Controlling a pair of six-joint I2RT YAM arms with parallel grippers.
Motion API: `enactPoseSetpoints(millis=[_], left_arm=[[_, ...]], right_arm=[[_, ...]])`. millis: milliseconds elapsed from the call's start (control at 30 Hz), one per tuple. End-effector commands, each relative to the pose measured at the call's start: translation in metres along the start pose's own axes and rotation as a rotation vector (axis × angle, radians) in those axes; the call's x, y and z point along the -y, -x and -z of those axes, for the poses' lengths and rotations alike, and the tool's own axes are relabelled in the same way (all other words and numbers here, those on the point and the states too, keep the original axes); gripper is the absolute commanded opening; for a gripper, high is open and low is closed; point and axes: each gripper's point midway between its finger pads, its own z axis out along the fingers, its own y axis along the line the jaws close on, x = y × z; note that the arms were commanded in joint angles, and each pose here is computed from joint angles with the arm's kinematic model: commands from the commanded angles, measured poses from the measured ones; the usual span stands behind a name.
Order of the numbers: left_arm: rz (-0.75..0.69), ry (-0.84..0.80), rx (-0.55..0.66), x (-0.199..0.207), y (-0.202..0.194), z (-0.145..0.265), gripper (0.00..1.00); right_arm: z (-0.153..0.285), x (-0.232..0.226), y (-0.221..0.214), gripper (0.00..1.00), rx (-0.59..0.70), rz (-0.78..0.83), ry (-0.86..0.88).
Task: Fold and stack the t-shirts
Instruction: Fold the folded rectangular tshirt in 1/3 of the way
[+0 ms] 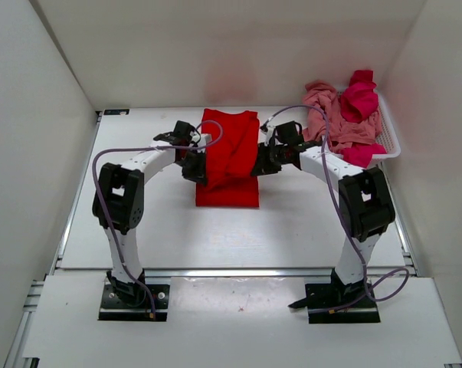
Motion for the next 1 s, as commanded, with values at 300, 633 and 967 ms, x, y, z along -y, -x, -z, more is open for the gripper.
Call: enactPoseSetpoints(millis=[300,633,967], left_arm=[[0.036,0.008,0.103,-0.013,0.05,0.002,0.25],[0.042,0.076,0.269,-0.037,0.102,0.05,0.83],[-0.277,0.091,0.284,-0.034,0.091,0.091,0.61]], right_arm=[[-0.023,0.022,0.022,0.27,0.028,-0.029,-0.013],[-0.019,0.028,0.114,0.52,0.189,0.159,-0.154],[0.001,-0.005,0.067,0.22,0.126,0.278,-0.153]])
